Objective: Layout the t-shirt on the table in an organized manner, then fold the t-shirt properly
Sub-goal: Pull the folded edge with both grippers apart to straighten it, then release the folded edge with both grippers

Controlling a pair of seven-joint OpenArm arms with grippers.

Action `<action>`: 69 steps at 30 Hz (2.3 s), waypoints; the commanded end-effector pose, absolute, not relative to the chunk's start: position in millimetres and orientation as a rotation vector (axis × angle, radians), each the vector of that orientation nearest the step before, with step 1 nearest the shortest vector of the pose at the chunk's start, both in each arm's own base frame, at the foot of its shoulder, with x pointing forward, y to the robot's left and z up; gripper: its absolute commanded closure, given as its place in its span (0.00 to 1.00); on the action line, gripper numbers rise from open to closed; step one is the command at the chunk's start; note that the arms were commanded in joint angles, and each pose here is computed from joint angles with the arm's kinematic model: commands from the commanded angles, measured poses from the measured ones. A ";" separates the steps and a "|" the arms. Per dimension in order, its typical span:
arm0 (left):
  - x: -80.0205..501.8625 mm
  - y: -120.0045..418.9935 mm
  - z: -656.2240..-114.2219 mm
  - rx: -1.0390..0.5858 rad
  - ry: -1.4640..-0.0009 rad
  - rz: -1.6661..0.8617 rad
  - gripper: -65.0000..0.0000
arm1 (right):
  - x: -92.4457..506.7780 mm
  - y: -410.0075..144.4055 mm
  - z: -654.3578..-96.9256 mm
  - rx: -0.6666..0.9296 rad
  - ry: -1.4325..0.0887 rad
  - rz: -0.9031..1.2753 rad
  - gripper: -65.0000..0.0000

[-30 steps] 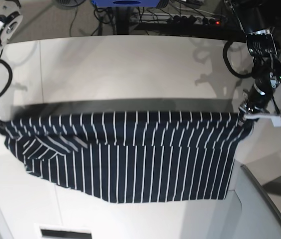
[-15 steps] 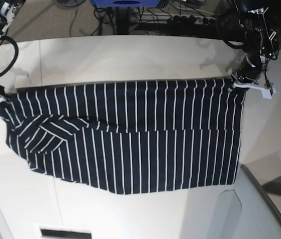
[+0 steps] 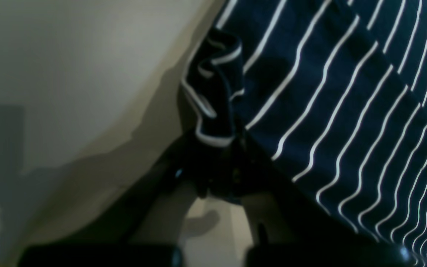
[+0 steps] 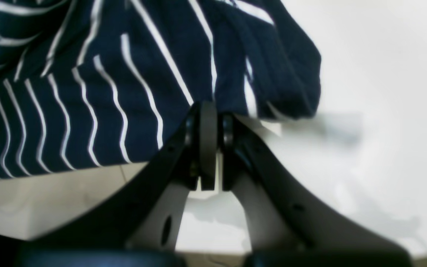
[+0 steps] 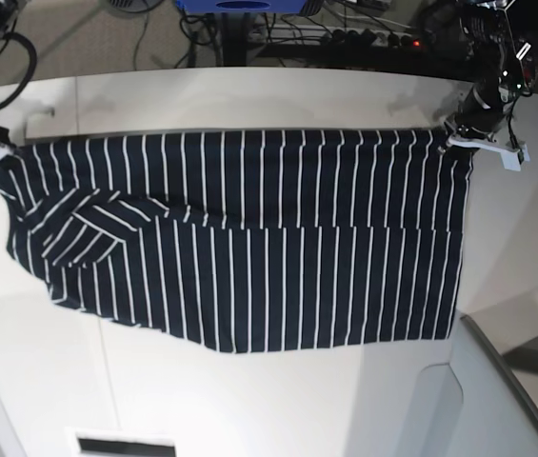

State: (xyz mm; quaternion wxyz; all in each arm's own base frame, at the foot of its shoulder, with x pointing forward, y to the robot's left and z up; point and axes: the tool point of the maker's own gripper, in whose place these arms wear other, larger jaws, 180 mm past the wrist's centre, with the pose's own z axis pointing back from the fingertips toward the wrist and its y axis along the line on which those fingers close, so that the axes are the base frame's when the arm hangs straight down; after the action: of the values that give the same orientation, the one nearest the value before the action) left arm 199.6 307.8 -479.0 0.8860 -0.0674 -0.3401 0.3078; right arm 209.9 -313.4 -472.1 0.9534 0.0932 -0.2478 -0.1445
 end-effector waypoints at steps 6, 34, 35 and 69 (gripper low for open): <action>192.9 320.2 -460.7 -0.037 -0.739 0.536 1.00 | 202.5 -308.2 -460.6 0.158 -0.541 -0.269 0.99; 142.6 301.8 -477.9 -0.022 -0.645 0.532 1.00 | 145.3 -321.6 -477.2 0.120 -0.448 -0.322 0.99; 139.6 301.8 -478.7 -0.020 -0.639 0.531 1.00 | 144.5 -323.6 -476.6 0.117 -0.451 -0.328 0.99; 150.1 309.7 -437.8 0.020 -0.739 0.484 0.05 | 142.9 -344.3 -463.2 0.075 -0.498 -0.381 0.34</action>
State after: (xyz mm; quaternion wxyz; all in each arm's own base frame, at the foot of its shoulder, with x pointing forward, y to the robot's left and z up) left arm 147.1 299.9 -447.8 0.9091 -0.0002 -0.3421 0.2377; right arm 135.1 -329.2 -476.3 0.9544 0.0534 -0.2230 -0.1912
